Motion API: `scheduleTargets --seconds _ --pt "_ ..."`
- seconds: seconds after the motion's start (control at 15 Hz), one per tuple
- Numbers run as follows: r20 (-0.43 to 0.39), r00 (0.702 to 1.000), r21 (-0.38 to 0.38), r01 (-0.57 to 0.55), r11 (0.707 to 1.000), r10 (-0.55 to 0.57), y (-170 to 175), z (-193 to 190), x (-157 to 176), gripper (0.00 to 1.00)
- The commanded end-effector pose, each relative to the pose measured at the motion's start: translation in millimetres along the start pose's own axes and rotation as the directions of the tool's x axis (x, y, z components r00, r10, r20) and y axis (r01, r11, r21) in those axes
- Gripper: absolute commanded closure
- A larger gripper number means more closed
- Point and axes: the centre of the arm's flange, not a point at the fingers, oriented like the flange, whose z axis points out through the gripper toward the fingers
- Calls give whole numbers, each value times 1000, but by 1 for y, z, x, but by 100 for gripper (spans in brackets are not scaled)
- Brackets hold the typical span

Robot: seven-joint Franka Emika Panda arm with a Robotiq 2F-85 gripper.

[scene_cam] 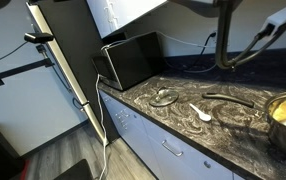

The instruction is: Pick up the lid from the pot and put it on the counter, then pick up the box and pour some of its contents in the pot, then pick up the spoon and stir and finally, pick up the lid and cover the pot

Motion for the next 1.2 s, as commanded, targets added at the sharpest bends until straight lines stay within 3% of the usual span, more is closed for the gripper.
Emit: scheduleTargets --seconds 0.0,0.6,1.13 --pt "-67 998 8 8 1000 -7 14 -10 -3 92" --pt "-186 982 34 28 999 -21 25 -11 -11 92" --pt "-206 978 41 34 999 -25 34 -13 -14 92"
